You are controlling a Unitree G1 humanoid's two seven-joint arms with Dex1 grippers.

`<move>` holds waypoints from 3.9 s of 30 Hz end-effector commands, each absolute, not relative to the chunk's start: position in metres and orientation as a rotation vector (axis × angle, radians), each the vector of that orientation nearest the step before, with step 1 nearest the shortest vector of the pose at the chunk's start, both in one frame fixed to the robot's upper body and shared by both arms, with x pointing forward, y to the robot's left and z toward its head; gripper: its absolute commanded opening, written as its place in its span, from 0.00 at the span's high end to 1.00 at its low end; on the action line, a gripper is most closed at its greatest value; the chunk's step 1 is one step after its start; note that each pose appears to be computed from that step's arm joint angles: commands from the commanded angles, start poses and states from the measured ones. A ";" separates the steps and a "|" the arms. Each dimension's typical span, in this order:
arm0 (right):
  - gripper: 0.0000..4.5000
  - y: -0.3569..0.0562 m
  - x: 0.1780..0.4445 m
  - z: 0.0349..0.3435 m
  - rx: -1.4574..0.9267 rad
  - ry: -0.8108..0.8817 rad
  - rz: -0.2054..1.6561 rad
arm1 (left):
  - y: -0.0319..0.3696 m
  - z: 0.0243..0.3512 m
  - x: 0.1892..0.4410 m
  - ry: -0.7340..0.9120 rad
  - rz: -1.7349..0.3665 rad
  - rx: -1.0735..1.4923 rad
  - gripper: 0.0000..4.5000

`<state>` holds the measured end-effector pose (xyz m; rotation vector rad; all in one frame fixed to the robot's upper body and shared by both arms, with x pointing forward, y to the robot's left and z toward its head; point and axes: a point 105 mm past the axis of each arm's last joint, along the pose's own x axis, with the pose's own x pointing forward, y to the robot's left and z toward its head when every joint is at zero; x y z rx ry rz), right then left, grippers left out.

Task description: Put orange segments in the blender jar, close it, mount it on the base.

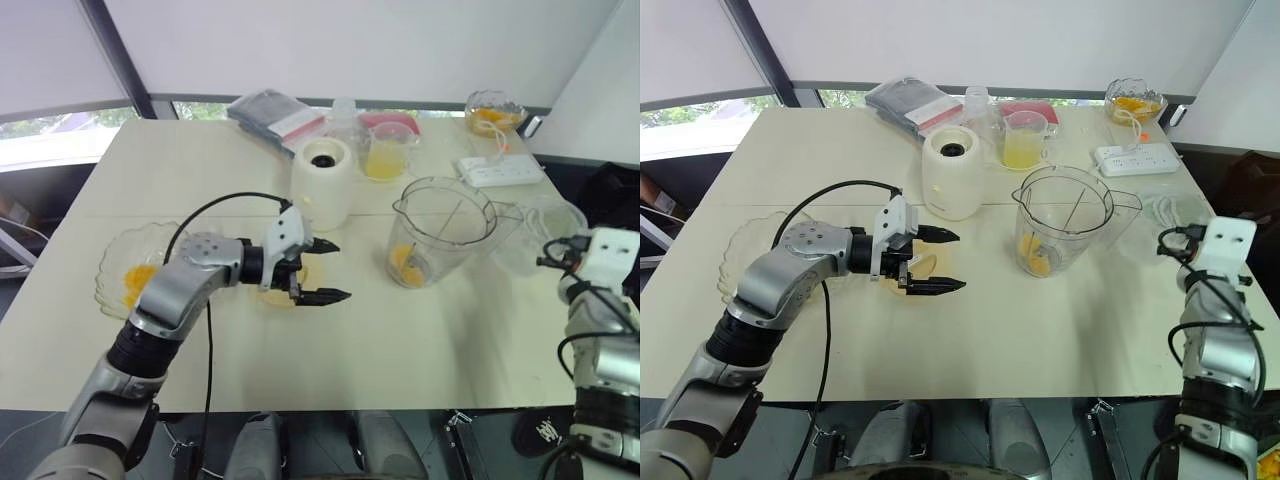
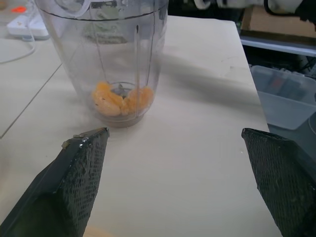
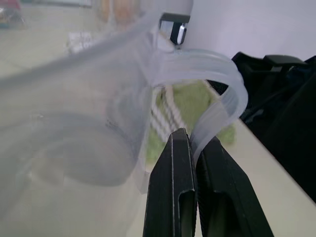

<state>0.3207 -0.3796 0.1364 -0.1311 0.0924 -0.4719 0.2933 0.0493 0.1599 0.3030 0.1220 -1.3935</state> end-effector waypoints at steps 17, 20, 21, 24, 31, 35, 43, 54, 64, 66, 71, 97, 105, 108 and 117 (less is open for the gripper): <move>0.99 -0.384 0.343 0.285 -0.313 -0.086 -0.363 | 0.039 0.166 0.294 0.061 -1.414 0.317 0.00; 0.99 -0.377 0.342 0.291 -0.362 -0.081 -0.346 | 0.039 0.164 0.293 0.064 -1.416 0.318 0.00; 0.99 -0.372 0.342 0.292 -0.368 -0.084 -0.326 | 0.040 0.164 0.293 0.067 -1.419 0.319 0.00; 0.99 -0.355 0.342 0.297 -0.407 -0.098 -0.287 | 0.040 0.162 0.292 0.073 -1.420 0.315 0.00; 0.99 -0.325 0.339 0.303 -0.497 -0.131 -0.218 | 0.041 0.161 0.292 0.077 -1.422 0.330 0.00; 0.99 -0.316 0.334 0.304 -0.540 -0.150 -0.200 | 0.041 0.161 0.292 0.078 -1.421 0.335 0.00; 0.99 -0.302 0.323 0.307 -0.636 -0.167 -0.191 | 0.044 0.163 0.293 0.084 -1.417 0.339 0.00; 0.99 -0.298 0.310 0.308 -0.777 -0.175 -0.217 | 0.045 0.162 0.292 0.094 -1.423 0.355 0.00; 0.99 -0.305 0.303 0.316 -0.828 -0.195 -0.255 | 0.042 0.163 0.290 0.099 -1.437 0.358 0.00; 0.99 -0.306 0.303 0.316 -0.838 -0.197 -0.259 | 0.042 0.163 0.290 0.100 -1.439 0.357 0.00; 0.99 -0.308 0.305 0.317 -0.853 -0.202 -0.259 | 0.040 0.163 0.289 0.099 -1.442 0.353 0.00; 0.99 -0.308 0.301 0.328 -1.061 -0.214 -0.238 | 0.041 0.156 0.289 0.099 -1.435 0.357 0.00; 0.99 -0.306 0.301 0.323 -1.130 -0.207 -0.221 | 0.042 0.154 0.291 0.096 -1.437 0.361 0.00; 0.99 -0.305 0.301 0.320 -1.148 -0.203 -0.214 | 0.042 0.153 0.291 0.098 -1.437 0.359 0.00; 0.99 -0.300 0.302 0.311 -1.266 -0.187 -0.176 | 0.043 0.150 0.292 0.097 -1.432 0.362 0.00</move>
